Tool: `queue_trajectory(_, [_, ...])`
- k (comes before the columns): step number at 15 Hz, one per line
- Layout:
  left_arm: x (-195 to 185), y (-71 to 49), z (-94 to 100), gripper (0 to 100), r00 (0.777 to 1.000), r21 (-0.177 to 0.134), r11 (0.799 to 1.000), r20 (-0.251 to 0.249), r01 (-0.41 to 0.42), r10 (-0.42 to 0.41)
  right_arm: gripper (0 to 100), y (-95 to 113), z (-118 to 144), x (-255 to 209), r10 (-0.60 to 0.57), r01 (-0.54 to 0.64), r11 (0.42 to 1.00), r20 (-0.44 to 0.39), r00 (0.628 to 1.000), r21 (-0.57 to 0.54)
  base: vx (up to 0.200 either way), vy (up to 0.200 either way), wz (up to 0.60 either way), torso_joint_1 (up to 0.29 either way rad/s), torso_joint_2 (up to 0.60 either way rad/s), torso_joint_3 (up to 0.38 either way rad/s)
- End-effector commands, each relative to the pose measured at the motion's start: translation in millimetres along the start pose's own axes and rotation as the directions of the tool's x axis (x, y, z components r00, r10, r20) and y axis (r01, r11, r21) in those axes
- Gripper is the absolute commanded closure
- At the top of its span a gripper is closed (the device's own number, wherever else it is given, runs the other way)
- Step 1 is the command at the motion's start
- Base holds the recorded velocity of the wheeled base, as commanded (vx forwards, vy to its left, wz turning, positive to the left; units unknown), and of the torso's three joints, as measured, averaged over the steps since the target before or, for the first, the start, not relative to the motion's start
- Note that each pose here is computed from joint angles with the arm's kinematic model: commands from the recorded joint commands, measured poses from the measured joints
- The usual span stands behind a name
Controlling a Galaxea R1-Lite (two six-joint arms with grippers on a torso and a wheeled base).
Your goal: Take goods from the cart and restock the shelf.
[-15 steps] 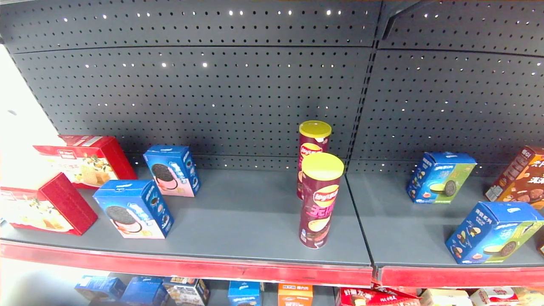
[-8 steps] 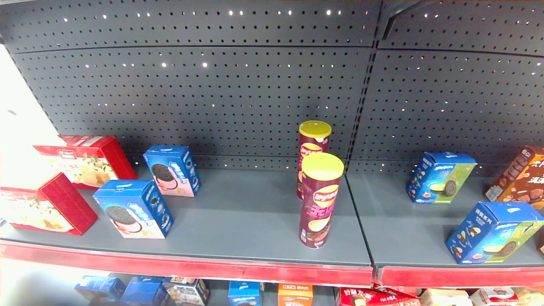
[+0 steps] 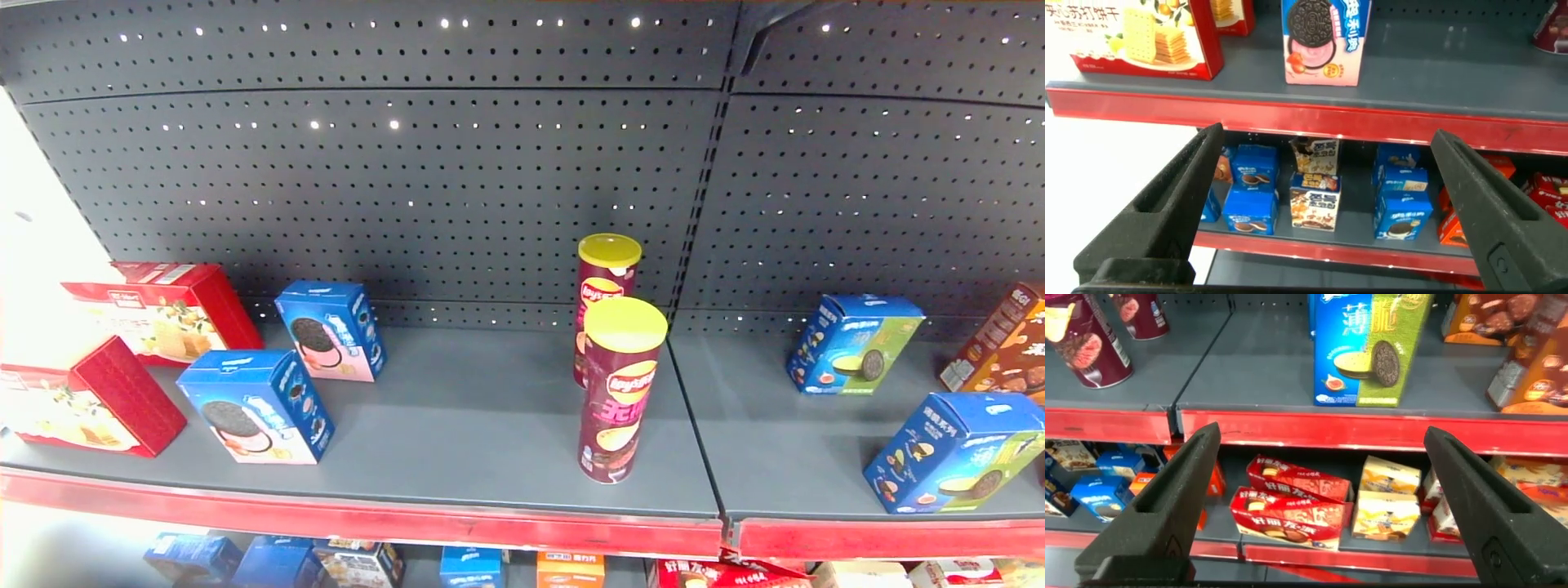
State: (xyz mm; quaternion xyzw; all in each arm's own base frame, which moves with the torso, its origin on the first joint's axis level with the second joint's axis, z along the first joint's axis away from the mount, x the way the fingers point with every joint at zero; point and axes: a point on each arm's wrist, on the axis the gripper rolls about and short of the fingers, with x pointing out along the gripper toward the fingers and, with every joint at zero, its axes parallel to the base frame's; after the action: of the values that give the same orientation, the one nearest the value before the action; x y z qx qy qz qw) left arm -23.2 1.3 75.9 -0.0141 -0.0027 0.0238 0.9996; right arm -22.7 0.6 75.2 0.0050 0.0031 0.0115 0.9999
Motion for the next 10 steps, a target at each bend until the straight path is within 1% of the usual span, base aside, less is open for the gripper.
queue_trajectory(1, [0.2,0.0,0.0,0,1.000,-0.001,1.000,-0.003,-0.002,0.002,0,0.0,0.3,0.0,0.000,0.000,1.000,0.000,1.000,-0.001,0.000,0.000,0.00,0.000,0.00,0.000])
queue_trajectory(2, [0.2,0.0,0.0,0,1.000,-0.001,1.000,-0.003,-0.002,0.002,0,0.0,-0.3,0.2,0.000,0.000,1.000,-0.003,1.000,-0.001,0.000,0.000,0.00,0.000,0.00,0.000])
queue_trajectory(5, [0.2,0.0,0.0,0,1.000,-0.002,1.000,-0.003,-0.002,0.002,0,0.0,0.1,0.0,0.000,0.000,1.000,-0.001,1.000,-0.001,0.000,0.000,-0.60,0.002,0.00,0.004])
queue_trajectory(10, [0.2,0.1,0.0,0,1.000,-0.005,1.000,-0.003,-0.005,0.005,0,0.0,-0.2,0.2,0.000,0.000,1.000,-0.001,1.000,-0.001,0.000,0.000,0.00,0.000,0.00,0.000])
